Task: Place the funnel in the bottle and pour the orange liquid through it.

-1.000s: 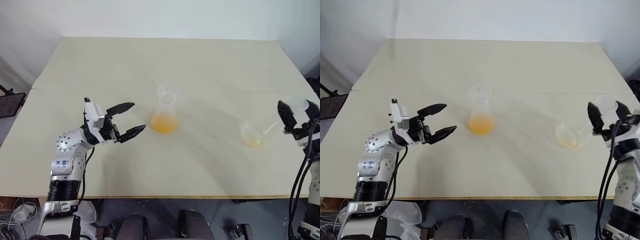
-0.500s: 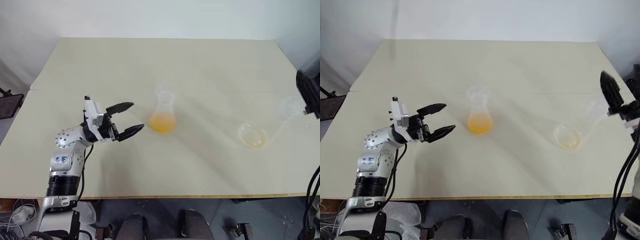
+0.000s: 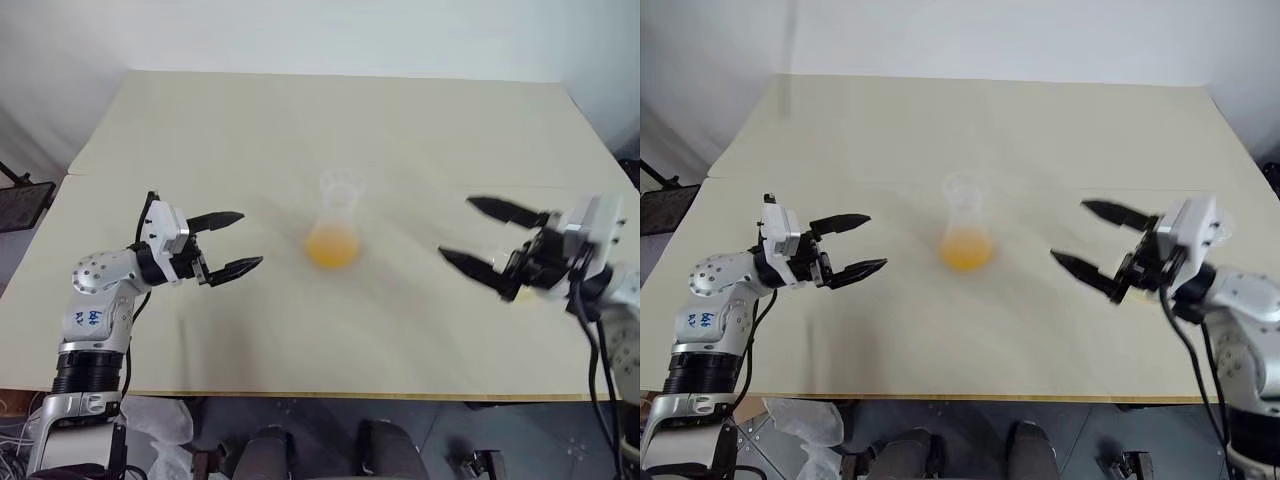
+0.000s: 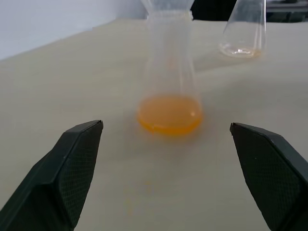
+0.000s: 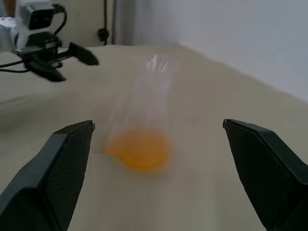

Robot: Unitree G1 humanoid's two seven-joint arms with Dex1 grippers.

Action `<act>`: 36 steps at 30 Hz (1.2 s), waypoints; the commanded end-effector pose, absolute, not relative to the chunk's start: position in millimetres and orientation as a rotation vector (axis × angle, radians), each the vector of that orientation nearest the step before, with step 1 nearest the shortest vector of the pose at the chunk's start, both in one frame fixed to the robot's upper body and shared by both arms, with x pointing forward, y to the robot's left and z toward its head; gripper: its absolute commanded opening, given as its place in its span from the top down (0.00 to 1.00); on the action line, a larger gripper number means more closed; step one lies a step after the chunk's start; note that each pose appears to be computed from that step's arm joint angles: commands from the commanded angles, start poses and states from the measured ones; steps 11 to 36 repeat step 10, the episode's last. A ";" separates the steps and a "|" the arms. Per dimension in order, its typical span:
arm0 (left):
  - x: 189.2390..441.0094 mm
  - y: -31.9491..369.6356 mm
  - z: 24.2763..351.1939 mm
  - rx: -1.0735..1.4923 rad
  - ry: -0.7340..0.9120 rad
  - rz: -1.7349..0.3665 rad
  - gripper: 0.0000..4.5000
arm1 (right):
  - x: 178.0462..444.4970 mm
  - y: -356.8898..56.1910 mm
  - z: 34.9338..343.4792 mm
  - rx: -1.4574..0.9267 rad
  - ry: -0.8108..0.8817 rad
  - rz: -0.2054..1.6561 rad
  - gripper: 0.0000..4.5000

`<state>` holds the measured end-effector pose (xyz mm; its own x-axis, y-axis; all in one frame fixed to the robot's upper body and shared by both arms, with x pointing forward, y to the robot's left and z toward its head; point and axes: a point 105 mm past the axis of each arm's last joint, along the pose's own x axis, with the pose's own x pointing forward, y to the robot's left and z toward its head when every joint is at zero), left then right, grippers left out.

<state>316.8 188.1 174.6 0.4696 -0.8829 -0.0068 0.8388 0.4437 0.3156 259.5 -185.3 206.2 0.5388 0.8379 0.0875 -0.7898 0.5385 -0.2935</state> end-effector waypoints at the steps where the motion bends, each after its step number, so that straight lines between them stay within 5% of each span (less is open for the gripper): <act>1: 304.3 195.9 178.8 0.343 -0.190 -1.050 0.00 | 242.1 -186.0 183.3 -0.328 -0.191 1.018 0.01; 8: 296.9 209.5 169.9 0.392 -0.174 -0.953 0.00 | 238.3 -206.3 156.7 -0.316 -0.159 0.917 0.01; 36: 298.8 207.0 175.1 0.387 -0.192 -0.928 0.00 | 240.6 -208.0 155.7 -0.311 -0.166 0.898 0.01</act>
